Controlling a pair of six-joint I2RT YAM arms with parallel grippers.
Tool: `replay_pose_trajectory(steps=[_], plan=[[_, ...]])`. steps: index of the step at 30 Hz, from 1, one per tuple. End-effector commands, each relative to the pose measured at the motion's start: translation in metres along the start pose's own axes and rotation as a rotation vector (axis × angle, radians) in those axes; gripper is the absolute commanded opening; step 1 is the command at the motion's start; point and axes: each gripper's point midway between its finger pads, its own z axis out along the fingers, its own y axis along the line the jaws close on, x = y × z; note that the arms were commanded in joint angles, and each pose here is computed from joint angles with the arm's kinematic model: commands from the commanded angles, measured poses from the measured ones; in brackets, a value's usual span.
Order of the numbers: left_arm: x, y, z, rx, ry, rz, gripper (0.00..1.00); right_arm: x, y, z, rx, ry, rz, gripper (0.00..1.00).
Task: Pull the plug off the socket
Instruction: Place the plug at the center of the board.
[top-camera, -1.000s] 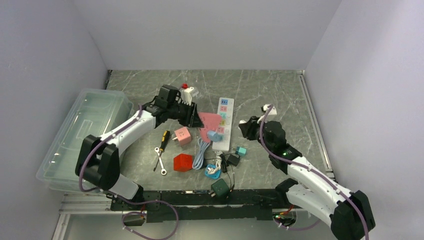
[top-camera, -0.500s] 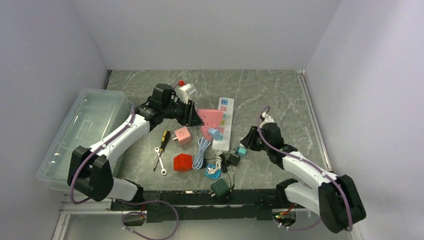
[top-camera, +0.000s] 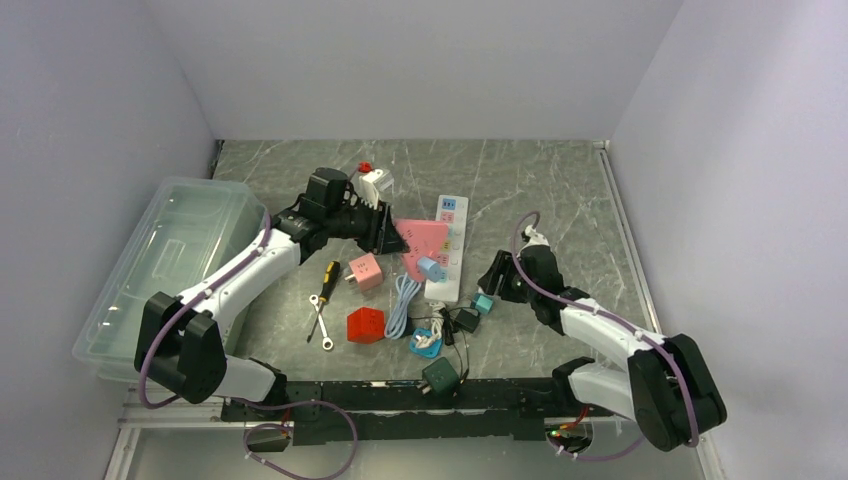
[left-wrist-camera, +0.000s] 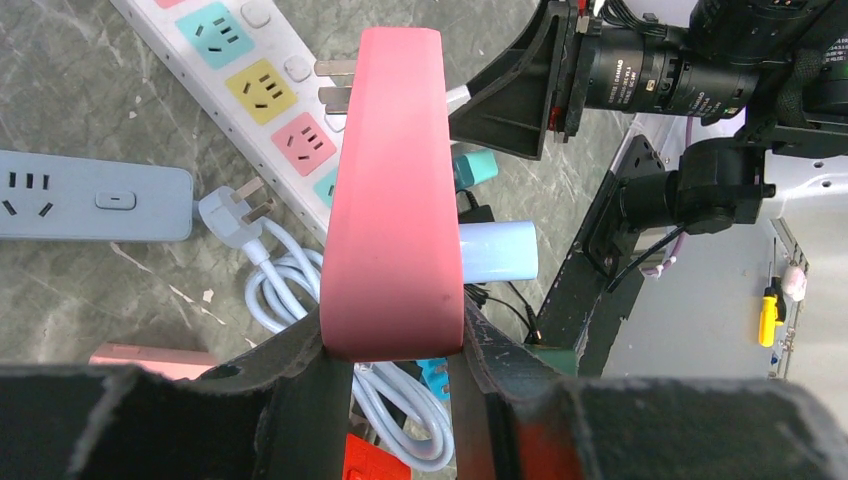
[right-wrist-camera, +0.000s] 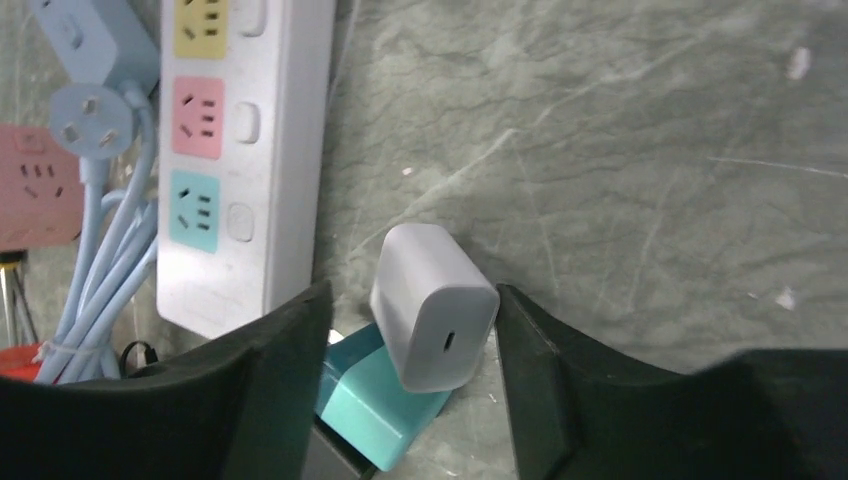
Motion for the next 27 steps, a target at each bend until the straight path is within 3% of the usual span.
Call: replay_pose_trajectory(steps=[1,6,13,17,27], plan=[[-0.018,-0.015,-0.005,0.042,-0.058,0.060,0.00,-0.023,-0.009,-0.005,0.081,-0.082,-0.001,0.69],[-0.015,-0.009,-0.003,0.017,-0.048,0.051,0.00,-0.048,-0.004,-0.022,0.089,-0.173,-0.047,0.74],[-0.002,0.010,0.010,-0.032,0.017,-0.017,0.00,-0.093,0.078,-0.062,-0.271,-0.349,-0.358,0.75],[0.001,0.011,0.016,-0.012,0.034,-0.039,0.00,-0.092,0.121,-0.071,-0.472,-0.365,-0.439,0.73],[0.018,0.031,0.032,-0.042,0.105,-0.101,0.00,-0.049,0.189,-0.055,-0.643,-0.324,-0.598,0.73]])
